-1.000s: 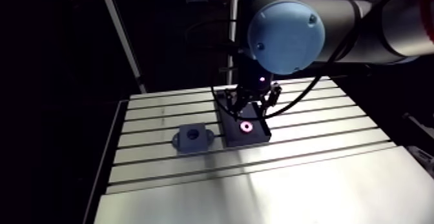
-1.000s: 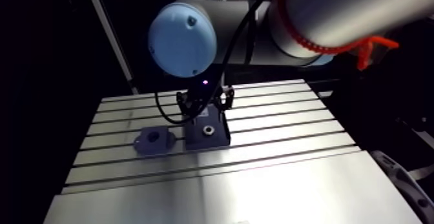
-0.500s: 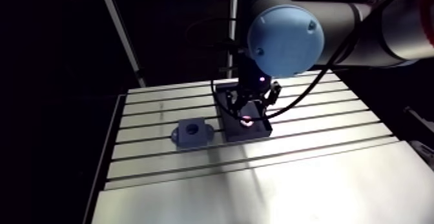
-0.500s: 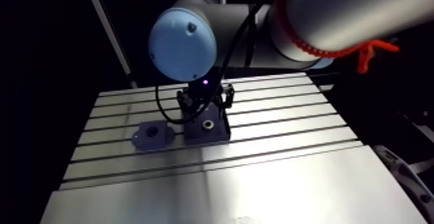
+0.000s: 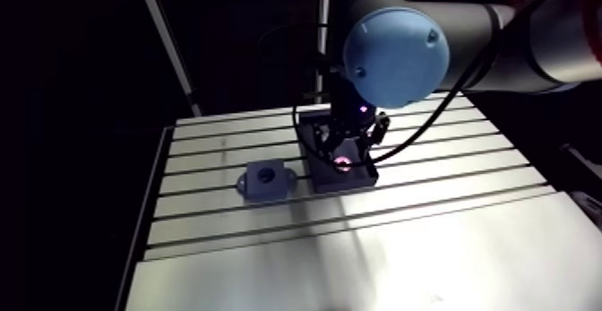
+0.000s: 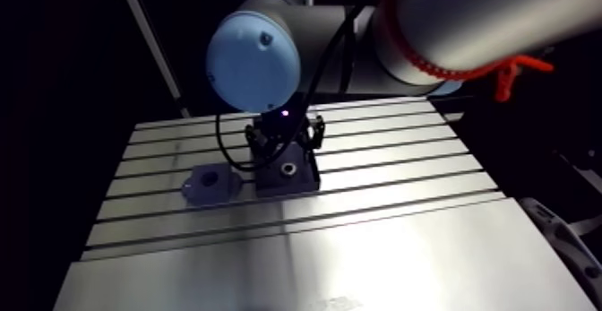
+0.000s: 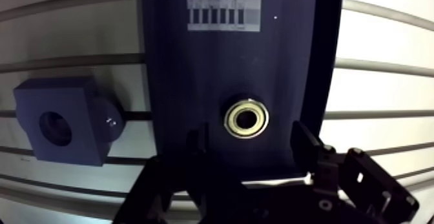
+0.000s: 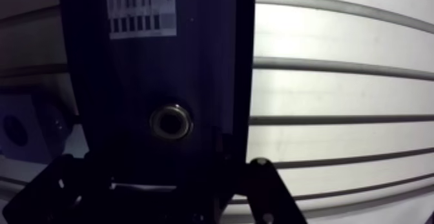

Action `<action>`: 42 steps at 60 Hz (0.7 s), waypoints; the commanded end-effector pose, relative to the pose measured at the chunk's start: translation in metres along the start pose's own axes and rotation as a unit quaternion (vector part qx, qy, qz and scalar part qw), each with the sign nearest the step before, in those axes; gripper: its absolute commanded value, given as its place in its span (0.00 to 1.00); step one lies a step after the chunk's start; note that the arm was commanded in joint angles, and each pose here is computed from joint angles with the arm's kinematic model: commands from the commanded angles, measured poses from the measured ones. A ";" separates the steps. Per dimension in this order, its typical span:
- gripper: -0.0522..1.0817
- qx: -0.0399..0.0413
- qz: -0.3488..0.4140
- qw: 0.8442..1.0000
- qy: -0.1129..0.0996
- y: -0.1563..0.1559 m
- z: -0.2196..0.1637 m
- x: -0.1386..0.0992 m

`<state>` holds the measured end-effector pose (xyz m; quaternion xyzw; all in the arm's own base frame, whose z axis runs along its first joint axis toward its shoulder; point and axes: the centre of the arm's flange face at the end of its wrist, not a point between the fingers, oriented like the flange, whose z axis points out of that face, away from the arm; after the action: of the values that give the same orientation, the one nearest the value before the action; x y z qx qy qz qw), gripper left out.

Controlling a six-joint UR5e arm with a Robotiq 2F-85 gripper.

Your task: Pick up the bearing and press it into the housing until flush.

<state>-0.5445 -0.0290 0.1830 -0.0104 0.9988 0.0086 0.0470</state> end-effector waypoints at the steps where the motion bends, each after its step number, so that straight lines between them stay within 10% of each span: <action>1: 0.30 0.000 0.000 1.000 0.003 0.000 0.002 0.002; 42: 0.35 0.000 -0.001 1.000 0.011 -0.001 0.007 0.006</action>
<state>-0.5493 -0.0296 0.1774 -0.0113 0.9993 0.0088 0.0351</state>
